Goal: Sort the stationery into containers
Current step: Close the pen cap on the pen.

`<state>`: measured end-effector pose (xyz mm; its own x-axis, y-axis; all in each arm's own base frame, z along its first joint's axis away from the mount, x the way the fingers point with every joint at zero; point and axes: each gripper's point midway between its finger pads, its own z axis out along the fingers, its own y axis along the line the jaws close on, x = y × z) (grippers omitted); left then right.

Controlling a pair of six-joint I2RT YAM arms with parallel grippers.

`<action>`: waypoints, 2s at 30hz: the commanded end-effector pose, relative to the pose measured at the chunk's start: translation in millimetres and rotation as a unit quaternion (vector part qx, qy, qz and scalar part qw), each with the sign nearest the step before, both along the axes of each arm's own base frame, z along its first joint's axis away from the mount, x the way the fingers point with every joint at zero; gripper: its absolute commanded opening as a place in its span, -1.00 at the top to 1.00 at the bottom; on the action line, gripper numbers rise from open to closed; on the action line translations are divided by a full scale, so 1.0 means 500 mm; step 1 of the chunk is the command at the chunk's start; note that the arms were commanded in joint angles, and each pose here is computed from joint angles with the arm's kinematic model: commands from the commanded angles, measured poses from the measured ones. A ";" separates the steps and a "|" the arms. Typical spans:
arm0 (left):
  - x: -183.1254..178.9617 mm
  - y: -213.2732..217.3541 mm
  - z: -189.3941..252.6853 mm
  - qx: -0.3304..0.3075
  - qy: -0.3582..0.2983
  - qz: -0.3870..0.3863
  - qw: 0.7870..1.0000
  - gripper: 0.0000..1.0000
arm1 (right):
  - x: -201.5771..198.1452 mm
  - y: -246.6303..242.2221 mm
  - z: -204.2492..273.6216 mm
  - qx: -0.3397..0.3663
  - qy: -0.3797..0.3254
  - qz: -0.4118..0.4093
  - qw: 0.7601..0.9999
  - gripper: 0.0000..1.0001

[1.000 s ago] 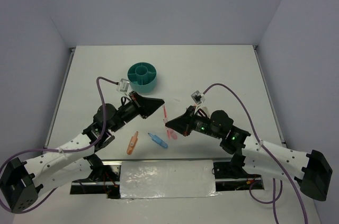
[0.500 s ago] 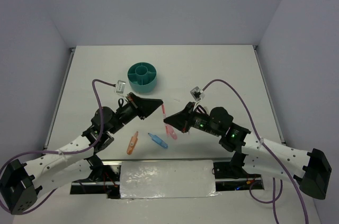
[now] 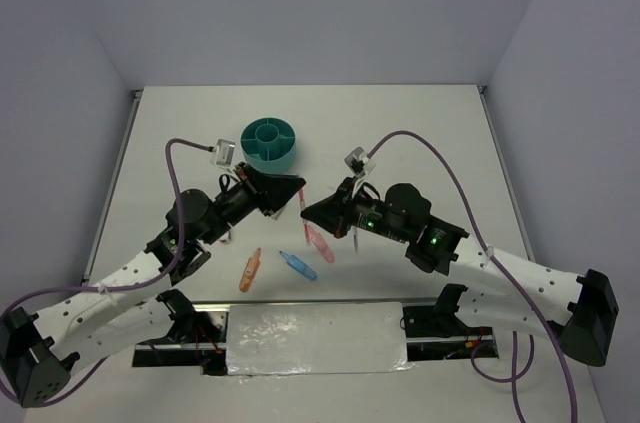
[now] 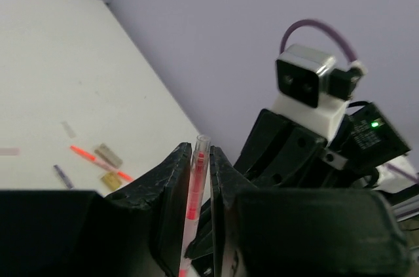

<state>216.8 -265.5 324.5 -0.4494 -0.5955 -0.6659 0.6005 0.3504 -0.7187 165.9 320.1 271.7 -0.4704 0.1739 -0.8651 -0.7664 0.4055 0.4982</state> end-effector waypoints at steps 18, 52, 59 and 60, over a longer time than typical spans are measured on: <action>-0.032 -0.022 -0.020 0.090 -0.017 -0.050 0.995 0.86 | -0.004 0.017 0.133 0.051 -0.076 0.021 0.996 1.00; -0.041 0.008 0.157 0.103 -0.144 -0.020 0.984 -0.16 | -0.051 0.053 0.091 0.031 -0.069 0.108 0.991 1.00; -0.034 -0.006 0.118 0.114 -0.116 -0.033 0.986 0.11 | -0.044 0.050 0.102 0.031 -0.073 0.097 0.992 1.00; -0.036 -0.006 0.116 0.113 -0.115 -0.035 0.986 0.10 | -0.042 0.049 0.104 0.031 -0.074 0.094 0.992 1.00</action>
<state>200.5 -269.1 374.6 -0.3234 -0.3767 -0.8680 0.7552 0.4500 -0.4767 144.5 346.2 291.6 -0.4285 0.0972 -0.8983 -0.8680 0.2317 0.4392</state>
